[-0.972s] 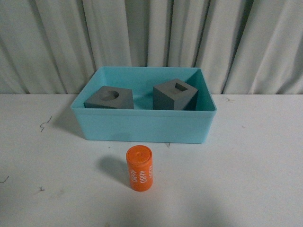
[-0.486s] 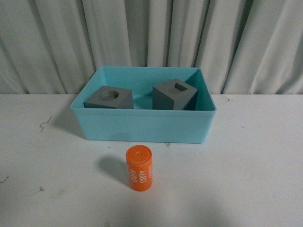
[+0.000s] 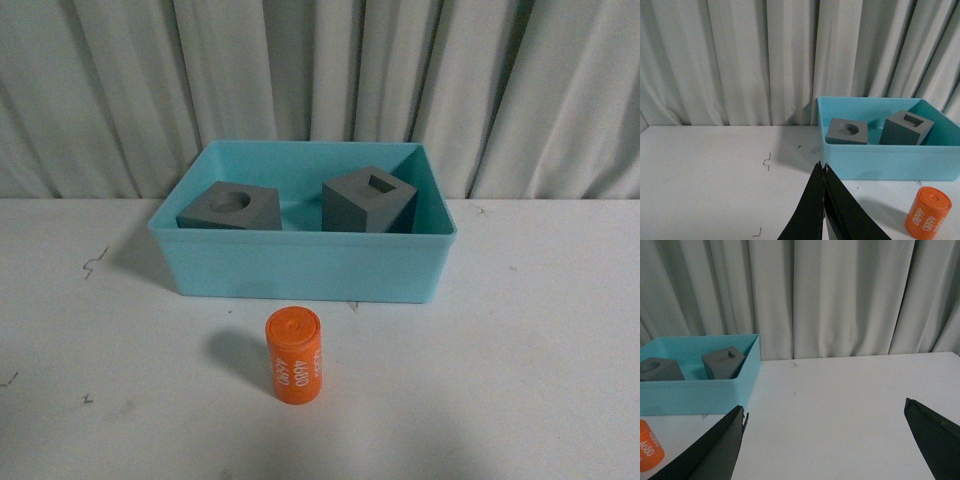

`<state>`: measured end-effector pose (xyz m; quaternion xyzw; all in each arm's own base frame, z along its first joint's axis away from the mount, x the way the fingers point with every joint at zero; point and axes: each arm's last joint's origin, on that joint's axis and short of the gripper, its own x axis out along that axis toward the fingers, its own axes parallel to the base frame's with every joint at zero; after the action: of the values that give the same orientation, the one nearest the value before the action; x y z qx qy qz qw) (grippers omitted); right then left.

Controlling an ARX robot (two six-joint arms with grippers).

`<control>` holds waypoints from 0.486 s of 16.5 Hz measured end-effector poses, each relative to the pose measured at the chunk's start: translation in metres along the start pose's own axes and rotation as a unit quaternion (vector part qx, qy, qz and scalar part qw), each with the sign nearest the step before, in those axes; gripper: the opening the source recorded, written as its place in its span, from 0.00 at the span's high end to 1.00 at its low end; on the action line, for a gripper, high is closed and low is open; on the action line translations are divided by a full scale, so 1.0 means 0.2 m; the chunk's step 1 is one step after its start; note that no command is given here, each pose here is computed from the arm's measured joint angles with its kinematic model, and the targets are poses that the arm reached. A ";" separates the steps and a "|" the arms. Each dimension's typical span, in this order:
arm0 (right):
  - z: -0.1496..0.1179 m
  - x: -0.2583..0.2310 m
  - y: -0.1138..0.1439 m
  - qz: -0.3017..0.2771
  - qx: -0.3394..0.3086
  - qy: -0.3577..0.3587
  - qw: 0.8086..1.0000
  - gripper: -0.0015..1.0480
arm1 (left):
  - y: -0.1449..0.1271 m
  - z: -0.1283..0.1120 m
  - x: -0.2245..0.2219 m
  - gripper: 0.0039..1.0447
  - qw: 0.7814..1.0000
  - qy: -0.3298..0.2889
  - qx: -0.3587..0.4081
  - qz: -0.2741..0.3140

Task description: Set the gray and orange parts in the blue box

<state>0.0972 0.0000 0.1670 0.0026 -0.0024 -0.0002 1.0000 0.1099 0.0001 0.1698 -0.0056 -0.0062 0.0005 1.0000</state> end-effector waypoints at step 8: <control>0.00 0.00 0.00 0.000 0.000 0.000 1.000 0.06 | 0.00 -0.02 -0.06 0.99 1.000 0.009 0.000 0.000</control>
<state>0.0972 0.0000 0.1669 0.0026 -0.0022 -0.0002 1.0000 0.0975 0.0001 0.1657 -0.0054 0.0024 0.0004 1.0000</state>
